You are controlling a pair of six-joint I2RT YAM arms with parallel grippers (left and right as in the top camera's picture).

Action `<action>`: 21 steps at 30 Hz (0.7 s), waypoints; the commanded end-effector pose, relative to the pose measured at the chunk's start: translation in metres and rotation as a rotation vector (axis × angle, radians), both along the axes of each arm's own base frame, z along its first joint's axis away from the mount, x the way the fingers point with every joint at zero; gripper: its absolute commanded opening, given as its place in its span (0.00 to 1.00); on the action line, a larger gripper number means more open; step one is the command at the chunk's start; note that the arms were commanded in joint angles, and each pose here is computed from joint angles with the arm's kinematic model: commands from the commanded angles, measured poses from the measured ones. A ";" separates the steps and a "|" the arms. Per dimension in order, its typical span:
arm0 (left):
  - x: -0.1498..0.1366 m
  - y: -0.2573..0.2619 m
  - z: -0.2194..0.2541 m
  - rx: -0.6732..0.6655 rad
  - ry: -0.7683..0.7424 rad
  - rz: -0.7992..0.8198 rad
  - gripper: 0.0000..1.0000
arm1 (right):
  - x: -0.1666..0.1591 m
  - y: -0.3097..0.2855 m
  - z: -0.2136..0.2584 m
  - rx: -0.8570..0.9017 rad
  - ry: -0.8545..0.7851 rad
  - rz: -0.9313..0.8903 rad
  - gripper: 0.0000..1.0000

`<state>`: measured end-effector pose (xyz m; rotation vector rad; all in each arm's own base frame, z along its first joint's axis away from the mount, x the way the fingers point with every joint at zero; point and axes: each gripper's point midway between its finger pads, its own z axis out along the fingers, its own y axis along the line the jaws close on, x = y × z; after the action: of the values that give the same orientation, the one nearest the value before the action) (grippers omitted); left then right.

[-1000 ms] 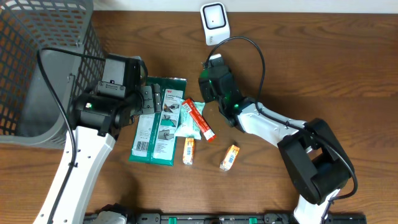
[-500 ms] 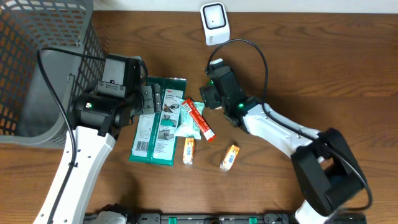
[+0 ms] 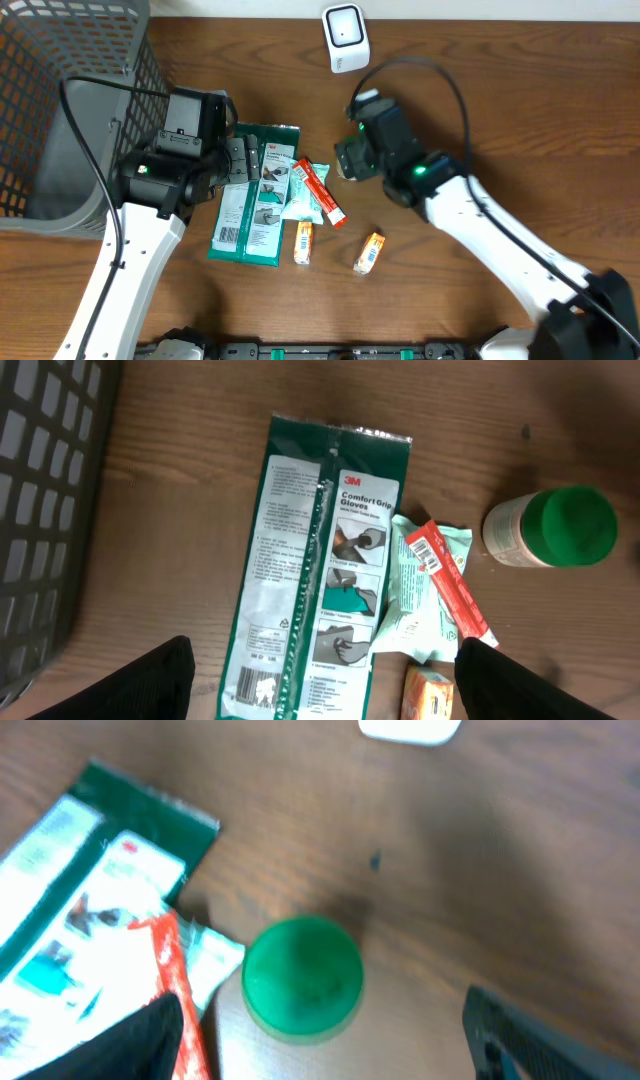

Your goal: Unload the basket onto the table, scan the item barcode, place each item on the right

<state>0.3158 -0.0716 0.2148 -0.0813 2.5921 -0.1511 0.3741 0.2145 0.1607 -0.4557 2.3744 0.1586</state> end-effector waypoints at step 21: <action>0.003 0.003 0.003 0.015 -0.011 0.000 0.84 | -0.038 -0.016 0.063 0.116 0.269 -0.089 0.99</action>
<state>0.3157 -0.0716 0.2147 -0.0813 2.5928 -0.1508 0.3388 0.1864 0.2259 -0.3119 2.6079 0.2839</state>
